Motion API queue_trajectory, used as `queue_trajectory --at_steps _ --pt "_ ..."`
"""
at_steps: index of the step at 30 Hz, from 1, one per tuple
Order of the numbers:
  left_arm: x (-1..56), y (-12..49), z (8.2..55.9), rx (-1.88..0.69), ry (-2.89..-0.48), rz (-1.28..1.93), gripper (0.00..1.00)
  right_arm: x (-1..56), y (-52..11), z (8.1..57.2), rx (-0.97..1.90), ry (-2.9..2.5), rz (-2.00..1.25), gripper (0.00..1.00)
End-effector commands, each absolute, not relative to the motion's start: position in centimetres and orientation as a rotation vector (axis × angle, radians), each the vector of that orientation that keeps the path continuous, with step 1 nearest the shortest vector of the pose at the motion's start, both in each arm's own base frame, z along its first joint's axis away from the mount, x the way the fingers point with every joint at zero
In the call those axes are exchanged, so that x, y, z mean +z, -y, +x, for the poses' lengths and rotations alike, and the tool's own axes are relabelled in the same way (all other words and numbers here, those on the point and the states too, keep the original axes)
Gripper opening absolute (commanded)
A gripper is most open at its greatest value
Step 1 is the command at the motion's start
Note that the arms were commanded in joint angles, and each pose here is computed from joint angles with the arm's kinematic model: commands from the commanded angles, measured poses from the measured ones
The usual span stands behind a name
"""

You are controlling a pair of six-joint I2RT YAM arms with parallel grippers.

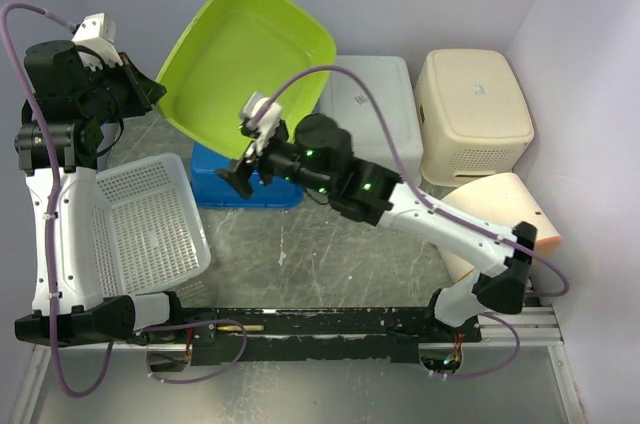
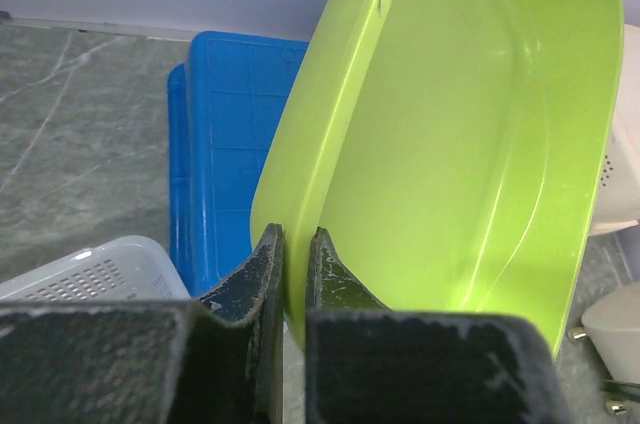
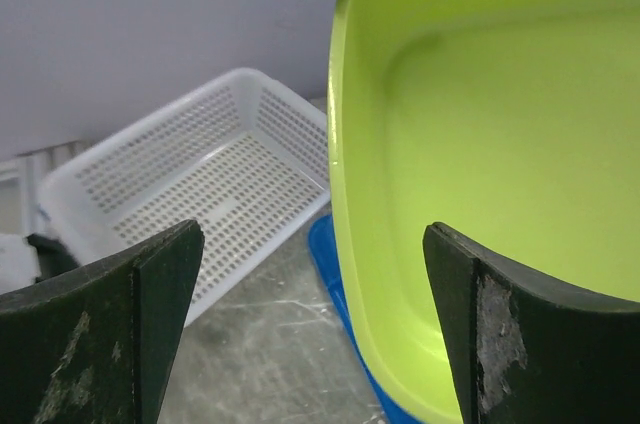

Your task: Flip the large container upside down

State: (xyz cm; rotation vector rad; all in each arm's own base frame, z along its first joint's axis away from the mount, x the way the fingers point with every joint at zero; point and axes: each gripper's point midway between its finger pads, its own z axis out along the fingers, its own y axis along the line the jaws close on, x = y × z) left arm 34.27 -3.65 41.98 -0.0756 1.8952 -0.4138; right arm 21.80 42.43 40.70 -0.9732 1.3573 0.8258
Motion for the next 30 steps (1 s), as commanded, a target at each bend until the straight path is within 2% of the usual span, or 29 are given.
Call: queue_trajectory --at_steps 1,5,8,9,10,12,13,15,19,20,22,23,24,25,30 --pt "45.6 5.8 33.1 -0.532 -1.785 -0.022 0.07 38.2 -44.2 23.8 0.536 -1.408 -0.918 0.93" --pt "45.2 5.8 32.7 -0.523 -1.8 -0.017 0.07 35.5 -46.2 24.8 0.345 -1.44 -0.916 0.9" --pt "45.2 5.9 32.3 -0.524 -1.799 -0.006 0.07 34.9 -47.0 25.6 0.247 -1.459 -0.898 0.77" --pt "45.1 5.9 32.2 -0.525 -1.8 -0.005 0.07 35.0 -47.2 25.5 0.237 -1.453 -0.898 0.67" --pt "45.0 5.9 32.3 -0.524 -1.803 -0.006 0.07 35.3 -47.3 25.4 0.237 -1.445 -0.892 0.47" --pt "44.7 5.9 32.2 -0.525 -1.809 -0.005 0.07 35.8 -47.4 25.2 0.247 -1.436 -0.874 0.17" --pt "44.7 6.0 32.1 -0.528 -1.809 -0.004 0.06 36.2 -47.3 25.1 0.253 -1.434 -0.864 0.07" --pt "44.8 6.1 32.0 -0.531 -1.806 0.001 0.07 36.6 -47.1 25.0 0.258 -1.433 -0.854 0.0" --pt "45.1 6.2 32.2 -0.539 -1.799 0.008 0.09 37.6 -46.4 24.4 0.302 -1.449 -0.843 0.0" --pt "45.2 6.1 32.4 -0.539 -1.802 0.002 0.19 37.9 -46.2 24.2 0.332 -1.461 -0.828 0.0" --pt "45.2 5.8 32.8 -0.528 -1.803 -0.028 0.49 39.1 -45.7 23.4 0.405 -1.477 -0.804 0.0" --pt "45.3 5.5 33.0 -0.518 -1.799 -0.044 0.64 39.6 -45.4 22.8 0.454 -1.491 -0.796 0.0" --pt "45.4 5.3 33.2 -0.509 -1.793 -0.055 0.87 40.2 -45.4 22.2 0.521 -1.504 -0.797 0.0" --pt "45.7 5.1 33.4 -0.497 -1.785 -0.071 0.98 40.9 -45.0 21.9 0.571 -1.521 -0.781 0.0" --pt "47.3 4.9 34.4 -0.512 -1.749 -0.11 0.99 45.0 -42.8 20.5 0.781 -1.563 -0.68 0.0"
